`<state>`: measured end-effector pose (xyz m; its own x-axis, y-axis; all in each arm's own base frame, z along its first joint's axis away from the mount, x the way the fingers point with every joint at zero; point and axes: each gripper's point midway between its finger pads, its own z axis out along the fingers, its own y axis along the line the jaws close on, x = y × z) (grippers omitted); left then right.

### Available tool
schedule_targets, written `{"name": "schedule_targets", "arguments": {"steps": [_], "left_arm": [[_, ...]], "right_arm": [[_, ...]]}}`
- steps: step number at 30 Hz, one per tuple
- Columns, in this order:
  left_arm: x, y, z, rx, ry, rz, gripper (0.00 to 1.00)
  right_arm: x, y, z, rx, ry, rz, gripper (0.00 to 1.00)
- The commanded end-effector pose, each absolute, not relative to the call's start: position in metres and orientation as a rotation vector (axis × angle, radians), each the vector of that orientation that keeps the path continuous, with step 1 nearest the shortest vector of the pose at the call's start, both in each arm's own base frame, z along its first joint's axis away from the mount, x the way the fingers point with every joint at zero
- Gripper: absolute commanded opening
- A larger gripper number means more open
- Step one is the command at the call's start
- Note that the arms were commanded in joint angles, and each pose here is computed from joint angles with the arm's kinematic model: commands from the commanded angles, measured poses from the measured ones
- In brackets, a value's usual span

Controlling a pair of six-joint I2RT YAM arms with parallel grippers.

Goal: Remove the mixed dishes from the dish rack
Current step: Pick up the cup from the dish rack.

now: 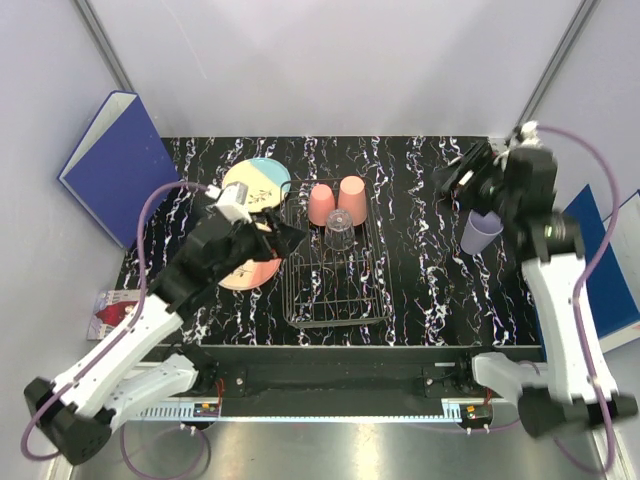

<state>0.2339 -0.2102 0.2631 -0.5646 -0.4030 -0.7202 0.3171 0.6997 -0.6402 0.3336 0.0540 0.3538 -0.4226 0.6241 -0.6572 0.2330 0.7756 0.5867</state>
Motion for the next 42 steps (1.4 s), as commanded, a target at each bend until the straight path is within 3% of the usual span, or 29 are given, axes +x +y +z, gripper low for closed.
{"name": "schedule_targets", "arguments": {"steps": [1, 6, 14, 24, 42], "left_arm": [[0.27, -0.213, 0.282, 0.029, 1.928, -0.773, 0.99], [0.319, -0.222, 0.287, 0.055, 1.984, -0.582, 0.99], [0.378, -0.246, 0.242, 0.06, 2.103, -0.414, 0.99], [0.364, -0.303, 0.18, 0.087, 2.277, -0.518, 0.99], [0.38, -0.343, 0.14, 0.11, 2.333, -0.545, 0.99]], "right_arm": [[0.312, 0.115, 0.363, 0.224, 1.771, 0.775, 0.78], [0.298, 0.118, 0.339, 0.243, 1.713, 0.823, 0.94], [0.262, 0.126, 0.331, 0.17, 1.763, 0.863, 1.0], [0.252, 0.125, 0.299, 0.189, 1.832, 0.855, 1.0], [0.255, 0.131, 0.288, 0.195, 1.874, 0.877, 1.0]]}}
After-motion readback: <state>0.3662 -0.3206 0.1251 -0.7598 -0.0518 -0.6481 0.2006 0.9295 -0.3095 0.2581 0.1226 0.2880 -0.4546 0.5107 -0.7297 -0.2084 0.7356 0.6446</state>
